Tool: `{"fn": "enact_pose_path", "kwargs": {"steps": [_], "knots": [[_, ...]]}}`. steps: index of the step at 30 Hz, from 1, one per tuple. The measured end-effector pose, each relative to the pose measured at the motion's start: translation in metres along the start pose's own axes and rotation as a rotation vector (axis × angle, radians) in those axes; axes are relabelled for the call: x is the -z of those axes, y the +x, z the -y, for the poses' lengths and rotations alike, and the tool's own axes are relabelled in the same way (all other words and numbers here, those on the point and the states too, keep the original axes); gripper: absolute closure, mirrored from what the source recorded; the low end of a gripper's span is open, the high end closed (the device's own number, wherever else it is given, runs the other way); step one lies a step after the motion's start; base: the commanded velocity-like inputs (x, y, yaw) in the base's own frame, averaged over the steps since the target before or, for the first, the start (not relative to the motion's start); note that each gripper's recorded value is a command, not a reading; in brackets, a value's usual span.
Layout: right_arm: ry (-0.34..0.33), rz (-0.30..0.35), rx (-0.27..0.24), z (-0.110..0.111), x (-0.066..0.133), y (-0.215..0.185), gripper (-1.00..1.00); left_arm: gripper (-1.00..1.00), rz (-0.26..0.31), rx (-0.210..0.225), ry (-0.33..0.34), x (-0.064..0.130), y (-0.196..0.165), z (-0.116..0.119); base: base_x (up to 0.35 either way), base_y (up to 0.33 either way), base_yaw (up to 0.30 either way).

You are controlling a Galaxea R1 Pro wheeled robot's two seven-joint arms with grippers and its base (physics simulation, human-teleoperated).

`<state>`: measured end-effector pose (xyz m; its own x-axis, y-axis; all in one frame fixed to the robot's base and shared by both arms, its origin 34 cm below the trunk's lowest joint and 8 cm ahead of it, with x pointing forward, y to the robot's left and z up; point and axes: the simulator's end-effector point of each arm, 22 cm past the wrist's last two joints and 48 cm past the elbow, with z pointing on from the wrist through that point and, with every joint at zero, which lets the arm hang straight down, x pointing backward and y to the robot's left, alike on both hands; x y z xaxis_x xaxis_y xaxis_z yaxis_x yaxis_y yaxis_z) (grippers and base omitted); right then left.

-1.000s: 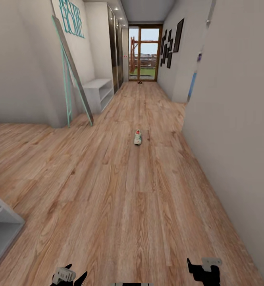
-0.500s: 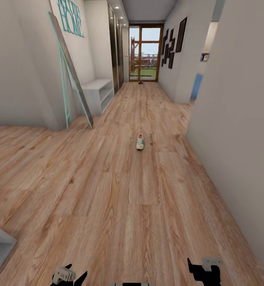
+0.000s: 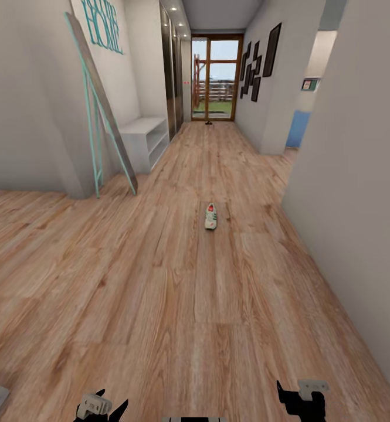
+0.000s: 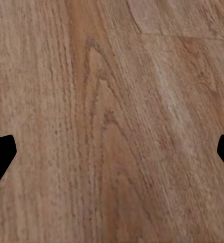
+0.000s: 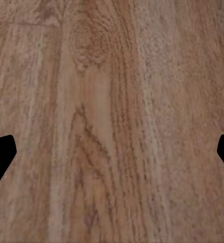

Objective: Pick up the two gym shoes and the two sandals from the corridor floor and place them onto the hallstand (shoe rack) in the corridor, making sure they are on the rack and not on the floor. Arrange them so the two gym shoes are next to each other and the two sandals are next to each other.

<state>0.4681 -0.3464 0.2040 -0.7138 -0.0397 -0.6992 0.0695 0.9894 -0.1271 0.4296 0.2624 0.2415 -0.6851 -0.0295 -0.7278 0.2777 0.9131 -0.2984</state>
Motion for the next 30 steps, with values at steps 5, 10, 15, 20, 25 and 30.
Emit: {"fn": "enact_pose_path", "kwargs": {"steps": [5,10,15,20,25,30], "knots": [[-0.002,0.0,-0.001,-0.0012,0.0,0.0001,-1.0,-1.0,0.0,0.0,-0.002,0.0,0.0,-0.0004,0.331,0.079,0.0],[-0.002,0.0,-0.001,-0.0014,0.0,0.0001,-1.0,-1.0,0.0,0.0,-0.002,-0.0001,-0.0002,-0.0004,0.331,0.095,0.0],[-0.003,0.0,-0.001,-0.0015,0.0001,0.0001,-1.0,-1.0,0.0,0.0,-0.002,-0.0001,-0.0002,-0.0005,0.331,0.134,0.0],[-0.003,0.0,-0.001,-0.0015,0.0001,0.0,-1.0,-1.0,0.0,0.0,-0.002,-0.0001,-0.0002,-0.0004,0.331,0.153,0.0],[-0.002,0.003,-0.001,-0.0014,0.0002,-0.0013,-1.0,-1.0,0.003,-0.001,-0.002,0.0002,-0.0013,-0.0006,0.331,0.158,0.0],[-0.002,0.009,-0.002,-0.0012,0.0005,-0.0044,-1.0,-1.0,0.008,-0.004,-0.002,0.0004,-0.0041,-0.0005,0.331,0.16,0.0]]}}
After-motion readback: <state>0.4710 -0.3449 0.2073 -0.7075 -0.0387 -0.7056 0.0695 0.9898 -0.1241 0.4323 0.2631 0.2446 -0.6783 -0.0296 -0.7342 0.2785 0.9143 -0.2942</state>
